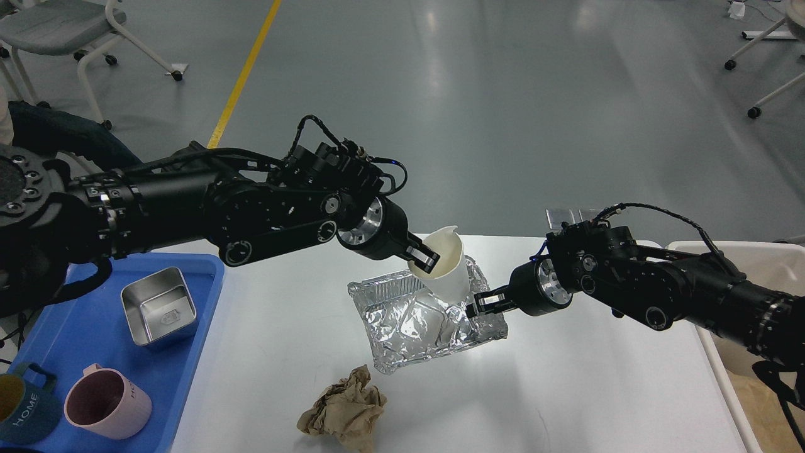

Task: Tidy desktop
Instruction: 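Lift the paper cup with the left gripper over the foil tray, then lower the paper cup into the foil tray and release it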

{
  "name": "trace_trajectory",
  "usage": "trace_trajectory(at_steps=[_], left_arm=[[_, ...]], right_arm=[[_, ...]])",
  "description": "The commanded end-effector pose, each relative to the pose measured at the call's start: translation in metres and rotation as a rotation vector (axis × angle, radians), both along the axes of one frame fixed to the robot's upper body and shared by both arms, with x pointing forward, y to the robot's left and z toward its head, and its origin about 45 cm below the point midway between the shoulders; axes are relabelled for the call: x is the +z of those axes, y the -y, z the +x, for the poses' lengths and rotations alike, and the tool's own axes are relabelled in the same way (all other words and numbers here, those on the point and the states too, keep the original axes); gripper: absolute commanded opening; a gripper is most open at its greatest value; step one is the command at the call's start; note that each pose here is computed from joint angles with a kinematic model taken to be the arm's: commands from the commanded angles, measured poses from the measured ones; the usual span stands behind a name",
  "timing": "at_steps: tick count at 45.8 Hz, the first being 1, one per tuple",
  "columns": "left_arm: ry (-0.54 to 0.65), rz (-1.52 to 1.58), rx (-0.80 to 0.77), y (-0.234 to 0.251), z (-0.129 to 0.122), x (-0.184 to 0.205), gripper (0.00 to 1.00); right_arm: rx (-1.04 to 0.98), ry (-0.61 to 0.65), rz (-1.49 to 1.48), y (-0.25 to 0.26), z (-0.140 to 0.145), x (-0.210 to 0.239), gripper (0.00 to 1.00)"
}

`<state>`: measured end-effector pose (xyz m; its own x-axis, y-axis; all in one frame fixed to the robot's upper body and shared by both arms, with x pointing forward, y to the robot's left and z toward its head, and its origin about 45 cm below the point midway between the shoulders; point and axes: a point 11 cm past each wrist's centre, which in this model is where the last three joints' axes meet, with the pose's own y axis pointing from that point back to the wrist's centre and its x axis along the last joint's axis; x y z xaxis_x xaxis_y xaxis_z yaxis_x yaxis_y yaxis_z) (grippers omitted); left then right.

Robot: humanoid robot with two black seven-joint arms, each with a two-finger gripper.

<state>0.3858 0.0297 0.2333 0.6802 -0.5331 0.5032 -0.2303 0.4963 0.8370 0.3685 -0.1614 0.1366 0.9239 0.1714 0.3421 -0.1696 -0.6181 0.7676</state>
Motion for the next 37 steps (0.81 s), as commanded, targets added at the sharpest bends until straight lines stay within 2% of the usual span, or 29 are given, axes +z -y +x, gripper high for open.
trace_trajectory(at_steps=[1, 12, 14, 18, 21, 27, 32, 37], left_arm=[[-0.007, 0.004, -0.007, 0.004, -0.004, -0.006, 0.04], [-0.006, 0.038, -0.007, -0.003, -0.004, -0.013, 0.09], [-0.005, 0.045, -0.005, -0.004, -0.004, -0.014, 0.17], [-0.005, 0.046, -0.001, -0.005, -0.004, -0.016, 0.49], [-0.012, 0.040, 0.003, -0.006, -0.005, -0.020, 0.56], [-0.013, 0.011, 0.012, -0.005, -0.007, -0.025, 0.87], [-0.022, -0.020, 0.029, -0.004, -0.006, -0.023, 0.92], [-0.019, -0.074, 0.062, -0.004, 0.000, -0.013, 0.93]], right_arm=[[-0.006, 0.002, -0.005, 0.004, 0.001, 0.000, 0.00], [-0.015, 0.004, -0.009, 0.008, 0.002, 0.000, 0.00], [-0.015, 0.002, -0.008, 0.008, 0.001, 0.000, 0.00], [-0.015, 0.003, -0.007, 0.009, 0.001, 0.000, 0.00], [-0.015, 0.004, -0.007, 0.008, 0.002, 0.001, 0.00], [-0.013, 0.004, -0.006, 0.008, 0.002, 0.001, 0.00], [-0.013, 0.004, -0.006, 0.008, 0.002, 0.001, 0.00], [-0.019, 0.006, -0.010, 0.011, 0.003, 0.001, 0.00]])
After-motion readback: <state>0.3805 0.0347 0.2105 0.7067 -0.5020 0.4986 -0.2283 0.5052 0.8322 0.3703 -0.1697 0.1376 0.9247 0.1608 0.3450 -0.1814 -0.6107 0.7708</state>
